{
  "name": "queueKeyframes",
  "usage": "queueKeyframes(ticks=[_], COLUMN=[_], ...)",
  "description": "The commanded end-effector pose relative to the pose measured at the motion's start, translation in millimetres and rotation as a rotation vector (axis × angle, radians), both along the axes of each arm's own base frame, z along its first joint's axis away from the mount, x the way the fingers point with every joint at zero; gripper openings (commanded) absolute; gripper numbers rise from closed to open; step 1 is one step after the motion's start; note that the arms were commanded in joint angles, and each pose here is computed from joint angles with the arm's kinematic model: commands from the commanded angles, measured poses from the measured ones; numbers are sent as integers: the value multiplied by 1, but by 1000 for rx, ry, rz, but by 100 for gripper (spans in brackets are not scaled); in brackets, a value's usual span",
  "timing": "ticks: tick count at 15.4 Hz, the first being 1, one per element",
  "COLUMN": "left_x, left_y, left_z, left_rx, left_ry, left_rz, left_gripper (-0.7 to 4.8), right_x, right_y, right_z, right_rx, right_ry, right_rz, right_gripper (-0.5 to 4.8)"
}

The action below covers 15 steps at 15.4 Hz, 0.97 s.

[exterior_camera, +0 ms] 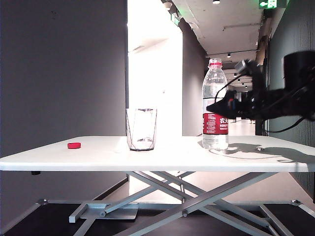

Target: Pick up the mineral water bottle on the table and pour water into the mug until it's half full.

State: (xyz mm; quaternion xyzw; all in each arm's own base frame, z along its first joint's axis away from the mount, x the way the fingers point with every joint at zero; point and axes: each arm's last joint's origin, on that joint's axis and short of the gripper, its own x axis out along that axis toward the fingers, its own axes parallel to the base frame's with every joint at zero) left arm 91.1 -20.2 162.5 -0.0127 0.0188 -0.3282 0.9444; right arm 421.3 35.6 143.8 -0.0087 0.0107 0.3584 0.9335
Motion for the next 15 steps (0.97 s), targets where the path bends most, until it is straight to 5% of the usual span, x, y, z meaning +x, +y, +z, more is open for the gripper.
queueKeyframes(ticks=[1,13,15], left_x=[0,-1,-1], left_y=[0,0,-1], left_z=[1,-3,-5], left_rx=[0,1,2], left_ry=[-12,43,56], left_rz=[-16,-18,-22], left_gripper=[-5,-5,-5], right_x=[16,27,27], right_y=[4,10,10], right_z=[-2,6,5], right_rx=[4,7,7], right_ry=[0,-74,-71], right_rz=[13,1,5], right_gripper=[479,479,415])
